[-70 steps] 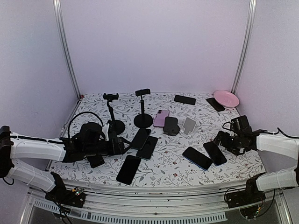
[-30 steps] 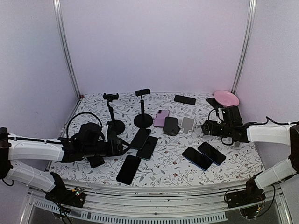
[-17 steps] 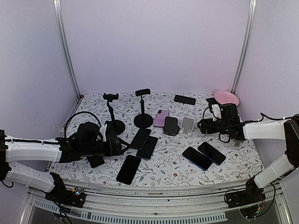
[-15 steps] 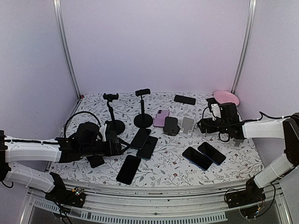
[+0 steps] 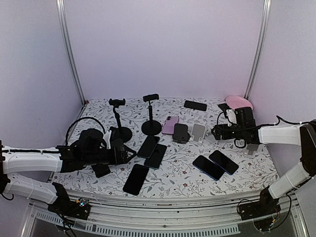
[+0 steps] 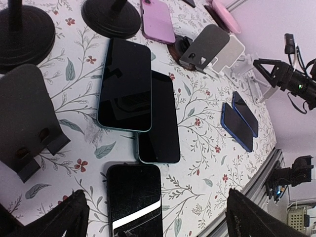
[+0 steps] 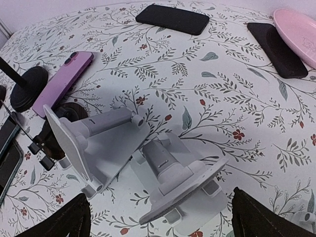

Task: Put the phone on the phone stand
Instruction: Adjust the phone at the center of the board.

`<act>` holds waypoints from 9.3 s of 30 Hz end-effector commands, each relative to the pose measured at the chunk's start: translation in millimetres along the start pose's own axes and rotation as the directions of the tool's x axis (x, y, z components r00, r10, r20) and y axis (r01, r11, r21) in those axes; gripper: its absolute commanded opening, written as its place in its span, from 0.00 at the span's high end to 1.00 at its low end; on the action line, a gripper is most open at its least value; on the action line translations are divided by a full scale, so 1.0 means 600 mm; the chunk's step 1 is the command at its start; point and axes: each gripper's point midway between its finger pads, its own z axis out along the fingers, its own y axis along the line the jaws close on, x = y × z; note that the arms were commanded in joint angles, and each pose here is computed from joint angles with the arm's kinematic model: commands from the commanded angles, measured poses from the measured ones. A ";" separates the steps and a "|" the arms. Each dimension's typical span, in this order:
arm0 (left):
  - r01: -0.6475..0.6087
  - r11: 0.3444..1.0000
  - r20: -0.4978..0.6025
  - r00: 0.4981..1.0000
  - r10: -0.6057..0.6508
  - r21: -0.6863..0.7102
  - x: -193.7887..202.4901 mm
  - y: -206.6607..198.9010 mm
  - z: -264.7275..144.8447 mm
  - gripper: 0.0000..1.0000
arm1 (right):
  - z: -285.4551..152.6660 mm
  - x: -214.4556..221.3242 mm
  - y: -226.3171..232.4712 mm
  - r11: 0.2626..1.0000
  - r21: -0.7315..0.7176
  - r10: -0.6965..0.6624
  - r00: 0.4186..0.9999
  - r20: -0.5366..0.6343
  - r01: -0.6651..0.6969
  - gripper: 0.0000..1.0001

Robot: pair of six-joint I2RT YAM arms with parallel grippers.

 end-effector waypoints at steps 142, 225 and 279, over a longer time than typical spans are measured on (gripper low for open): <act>-0.006 1.000 -0.019 1.000 0.006 0.022 0.008 -0.011 -0.014 0.03 | 0.024 0.228 0.006 0.966 0.221 0.229 0.840 -0.492 -0.134 0.32; -0.014 0.999 0.009 1.000 0.014 0.032 -0.006 -0.020 -0.035 0.03 | 0.059 0.133 0.021 0.947 0.305 0.191 0.946 -0.262 -0.107 0.97; -0.004 0.999 0.005 1.000 0.004 0.047 -0.003 -0.023 -0.033 0.03 | 0.014 0.199 0.050 0.954 0.276 0.224 0.887 -0.403 -0.116 0.26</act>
